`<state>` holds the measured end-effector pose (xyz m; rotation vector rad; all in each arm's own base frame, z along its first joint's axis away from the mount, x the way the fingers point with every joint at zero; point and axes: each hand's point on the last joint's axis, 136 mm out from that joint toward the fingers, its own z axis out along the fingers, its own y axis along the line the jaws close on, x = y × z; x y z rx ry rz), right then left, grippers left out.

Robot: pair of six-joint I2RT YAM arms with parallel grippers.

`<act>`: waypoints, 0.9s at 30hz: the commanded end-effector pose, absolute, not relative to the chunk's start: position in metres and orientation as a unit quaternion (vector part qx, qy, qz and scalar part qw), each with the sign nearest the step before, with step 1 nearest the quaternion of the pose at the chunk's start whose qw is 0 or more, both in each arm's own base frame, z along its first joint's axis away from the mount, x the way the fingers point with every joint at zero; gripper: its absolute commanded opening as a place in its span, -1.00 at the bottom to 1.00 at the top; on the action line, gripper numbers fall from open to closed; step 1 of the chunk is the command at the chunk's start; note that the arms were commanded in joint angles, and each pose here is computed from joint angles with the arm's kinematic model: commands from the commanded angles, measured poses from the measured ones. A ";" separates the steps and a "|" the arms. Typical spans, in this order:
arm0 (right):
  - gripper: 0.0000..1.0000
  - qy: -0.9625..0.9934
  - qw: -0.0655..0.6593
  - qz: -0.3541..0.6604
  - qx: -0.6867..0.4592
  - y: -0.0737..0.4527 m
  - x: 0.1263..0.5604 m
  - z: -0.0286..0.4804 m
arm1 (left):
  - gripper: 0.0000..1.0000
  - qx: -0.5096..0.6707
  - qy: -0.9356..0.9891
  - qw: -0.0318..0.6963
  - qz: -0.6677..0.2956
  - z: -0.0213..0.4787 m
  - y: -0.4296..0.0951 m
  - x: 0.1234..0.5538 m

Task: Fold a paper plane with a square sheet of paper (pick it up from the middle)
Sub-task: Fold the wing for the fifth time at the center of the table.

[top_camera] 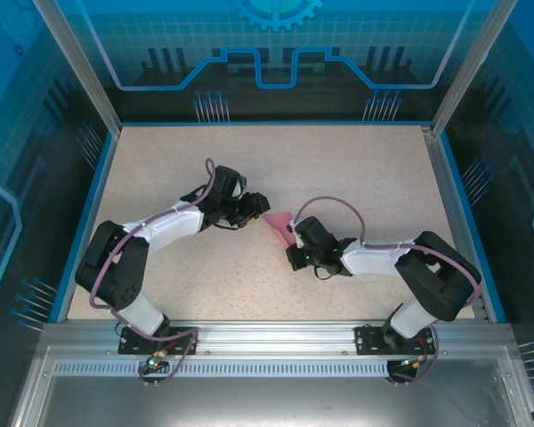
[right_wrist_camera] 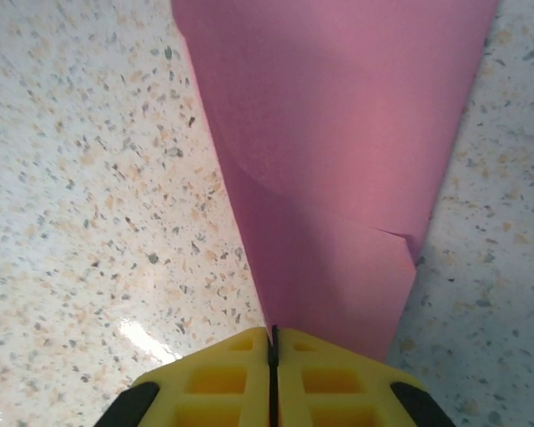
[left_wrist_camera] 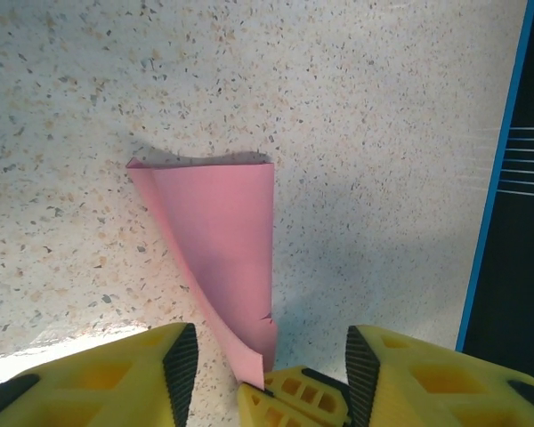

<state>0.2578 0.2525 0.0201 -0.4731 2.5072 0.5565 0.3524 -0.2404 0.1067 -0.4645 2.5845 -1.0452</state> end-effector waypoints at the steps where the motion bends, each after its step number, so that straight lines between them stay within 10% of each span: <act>1: -0.85 0.899 0.248 0.326 -0.154 0.271 0.256 0.038 | -0.07 -0.165 0.905 0.160 -0.357 0.102 -0.232 0.347; 27: -0.80 0.890 0.172 0.419 -0.056 0.249 0.266 0.021 | -0.37 -0.068 0.888 0.106 -0.442 0.072 -0.314 0.341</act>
